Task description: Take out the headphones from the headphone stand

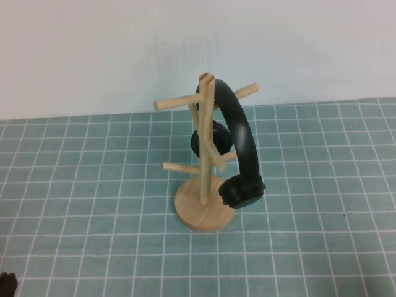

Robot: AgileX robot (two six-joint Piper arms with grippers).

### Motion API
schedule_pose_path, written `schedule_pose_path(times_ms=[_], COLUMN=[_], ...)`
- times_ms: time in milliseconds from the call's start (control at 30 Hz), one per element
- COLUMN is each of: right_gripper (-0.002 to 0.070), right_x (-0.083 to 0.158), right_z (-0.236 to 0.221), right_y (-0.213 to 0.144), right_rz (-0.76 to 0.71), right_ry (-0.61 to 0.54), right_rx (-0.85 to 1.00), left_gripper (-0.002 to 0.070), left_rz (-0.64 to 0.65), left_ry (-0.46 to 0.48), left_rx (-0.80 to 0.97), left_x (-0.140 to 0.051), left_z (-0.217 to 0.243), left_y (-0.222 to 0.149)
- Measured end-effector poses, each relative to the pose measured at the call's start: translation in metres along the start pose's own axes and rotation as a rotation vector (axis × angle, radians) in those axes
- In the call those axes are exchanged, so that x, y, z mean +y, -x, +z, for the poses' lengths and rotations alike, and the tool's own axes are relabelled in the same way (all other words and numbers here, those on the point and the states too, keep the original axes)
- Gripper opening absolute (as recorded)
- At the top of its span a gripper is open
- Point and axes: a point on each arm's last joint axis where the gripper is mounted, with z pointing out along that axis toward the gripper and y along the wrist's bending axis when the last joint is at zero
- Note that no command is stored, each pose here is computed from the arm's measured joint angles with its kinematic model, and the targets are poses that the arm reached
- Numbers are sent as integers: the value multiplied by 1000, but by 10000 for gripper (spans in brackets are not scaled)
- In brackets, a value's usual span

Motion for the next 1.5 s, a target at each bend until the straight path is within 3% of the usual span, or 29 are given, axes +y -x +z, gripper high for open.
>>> schedule_pose_path(times_ms=[867,1033,1300,1500], right_gripper=[-6,-6,-6,-6], right_x=[0,3,10,11], right_z=[0,-1,-14,-17], right_y=[2,13,47,52], right_rz=[0,0,0,0], right_ry=[4,29,113,127], right_rx=[-18,-138,-542,-607], left_gripper=[-6,-6,-6,-6], left_rz=[0,0,0,0], left_ry=[0,0,0,0], left_rx=[0,0,0,0], left_x=[0,0,0,0], left_z=[0,0,0,0], left_y=[0,0,0,0])
